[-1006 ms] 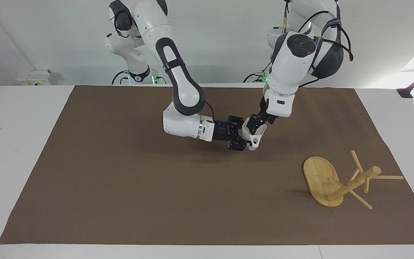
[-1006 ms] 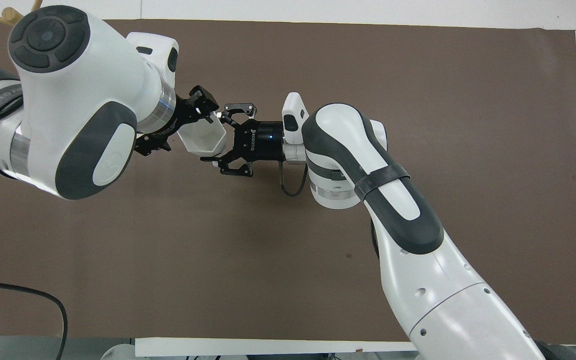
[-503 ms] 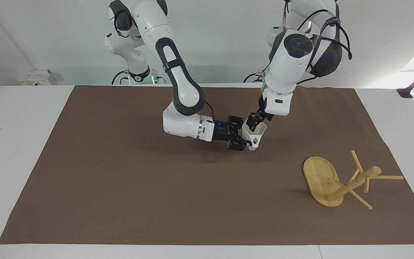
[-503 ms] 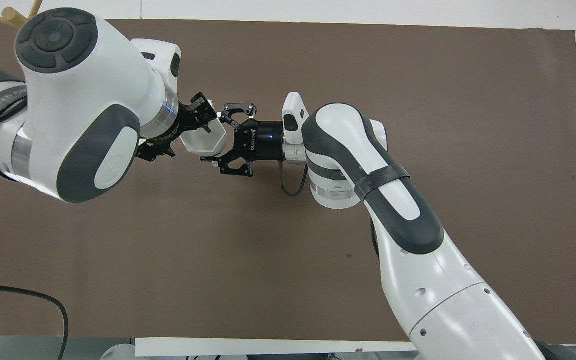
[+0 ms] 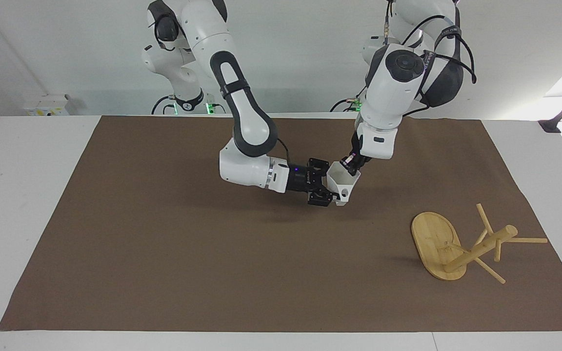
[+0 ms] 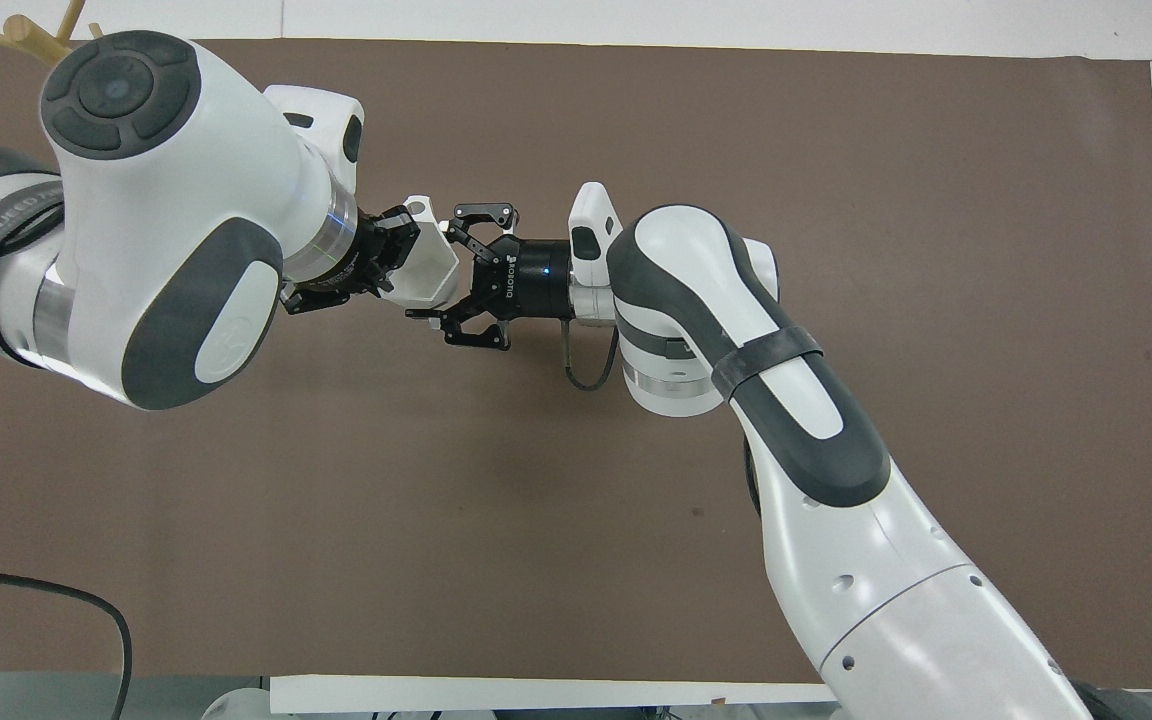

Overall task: Hang cup on rack
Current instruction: 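Close the left gripper on the cup rim held by the right gripper, then open the right gripper to release the cup to the left gripper, then carry the cup to the rack with the left gripper while the right gripper withdraws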

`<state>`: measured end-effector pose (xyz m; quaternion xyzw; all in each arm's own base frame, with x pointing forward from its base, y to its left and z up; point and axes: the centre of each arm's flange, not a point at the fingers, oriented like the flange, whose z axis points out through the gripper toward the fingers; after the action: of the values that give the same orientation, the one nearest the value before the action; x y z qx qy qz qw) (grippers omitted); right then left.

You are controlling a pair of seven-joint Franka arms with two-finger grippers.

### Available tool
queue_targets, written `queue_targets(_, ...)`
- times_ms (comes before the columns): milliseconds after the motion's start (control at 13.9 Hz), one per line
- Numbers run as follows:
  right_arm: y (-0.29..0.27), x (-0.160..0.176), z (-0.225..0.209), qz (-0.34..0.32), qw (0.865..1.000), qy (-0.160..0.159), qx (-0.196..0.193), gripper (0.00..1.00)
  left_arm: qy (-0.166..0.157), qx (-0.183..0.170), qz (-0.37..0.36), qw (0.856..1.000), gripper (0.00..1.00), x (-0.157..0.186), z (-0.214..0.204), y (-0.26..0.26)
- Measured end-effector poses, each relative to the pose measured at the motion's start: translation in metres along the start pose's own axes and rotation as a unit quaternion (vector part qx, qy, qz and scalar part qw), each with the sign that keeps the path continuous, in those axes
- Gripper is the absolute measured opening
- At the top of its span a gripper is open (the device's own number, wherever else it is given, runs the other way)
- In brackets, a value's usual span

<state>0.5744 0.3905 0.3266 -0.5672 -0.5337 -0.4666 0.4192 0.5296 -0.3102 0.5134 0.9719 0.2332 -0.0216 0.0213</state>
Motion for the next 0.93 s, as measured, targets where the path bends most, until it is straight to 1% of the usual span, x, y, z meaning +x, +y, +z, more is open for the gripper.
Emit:
queue_targets(359, 0.0, 0.0, 0.0, 0.0, 1.0, 0.0, 0.0, 0.79, 0.0, -0.001, 0.0, 1.0, 0.04, 0.0, 0.0, 0.0)
queue_targets(503, 0.002, 0.001, -0.002, 0.003, 1.0, -0.002, -0.006, 0.96, -0.001, -0.004, -0.012, 1.0, 0.04, 0.001, -0.001, 0.0)
queue_targets(575, 0.003, 0.002, -0.003, 0.003, 1.0, -0.002, -0.007, 1.0, 0.0, -0.004, -0.016, 1.0, 0.04, 0.002, -0.001, -0.001)
queue_targets(790, 0.012, 0.02, -0.021, 0.005, 1.0, 0.006, -0.021, 1.0, 0.009, -0.017, -0.035, 0.999, 0.04, 0.02, -0.013, -0.012)
queue_targets(862, 0.017, 0.026, -0.033, 0.003, 1.0, 0.006, -0.027, 1.0, 0.016, -0.026, -0.046, 0.998, 0.04, 0.03, -0.025, -0.021)
queue_targets(934, 0.021, 0.028, -0.047, -0.004, 1.0, -0.003, -0.03, 1.0, 0.023, -0.036, -0.056, 0.998, 0.04, 0.038, -0.037, -0.03)
